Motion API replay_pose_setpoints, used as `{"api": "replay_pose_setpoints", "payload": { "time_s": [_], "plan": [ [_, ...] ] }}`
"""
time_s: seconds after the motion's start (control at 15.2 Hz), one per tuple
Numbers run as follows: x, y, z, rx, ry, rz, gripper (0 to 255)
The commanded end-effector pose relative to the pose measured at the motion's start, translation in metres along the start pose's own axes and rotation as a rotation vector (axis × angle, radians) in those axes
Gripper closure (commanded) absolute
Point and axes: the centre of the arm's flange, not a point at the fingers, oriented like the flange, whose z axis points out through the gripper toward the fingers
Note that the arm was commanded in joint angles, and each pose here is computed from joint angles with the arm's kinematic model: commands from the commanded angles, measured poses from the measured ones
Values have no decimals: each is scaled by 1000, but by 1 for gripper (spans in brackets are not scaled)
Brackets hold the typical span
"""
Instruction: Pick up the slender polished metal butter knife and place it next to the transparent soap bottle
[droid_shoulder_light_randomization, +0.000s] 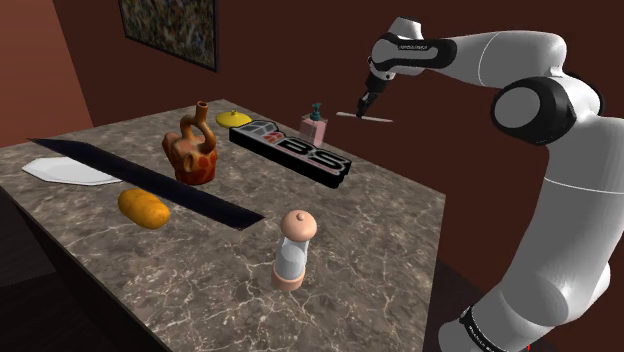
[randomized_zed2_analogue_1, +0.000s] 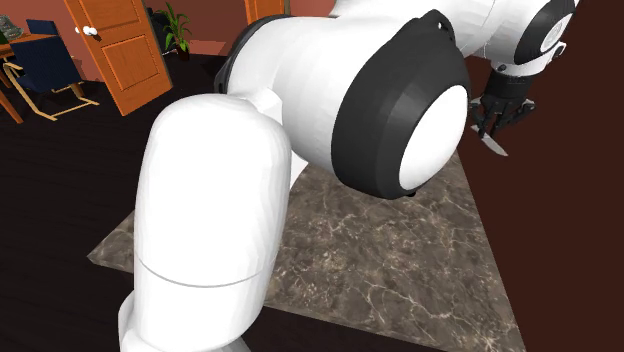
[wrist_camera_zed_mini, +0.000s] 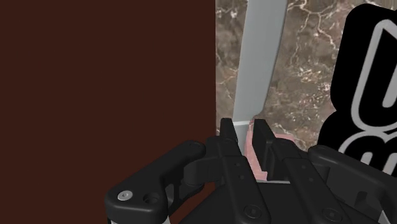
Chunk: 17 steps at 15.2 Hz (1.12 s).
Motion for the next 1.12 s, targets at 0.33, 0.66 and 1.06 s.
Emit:
{"api": "replay_pose_setpoints", "payload": {
  "time_s": [0.33,0.66,1.06],
  "plan": [
    [-6,-5,36,0,0,0,255],
    [-12,-8,62,0,0,0,255],
    [-18,-12,93,0,0,0,255]
  ]
}}
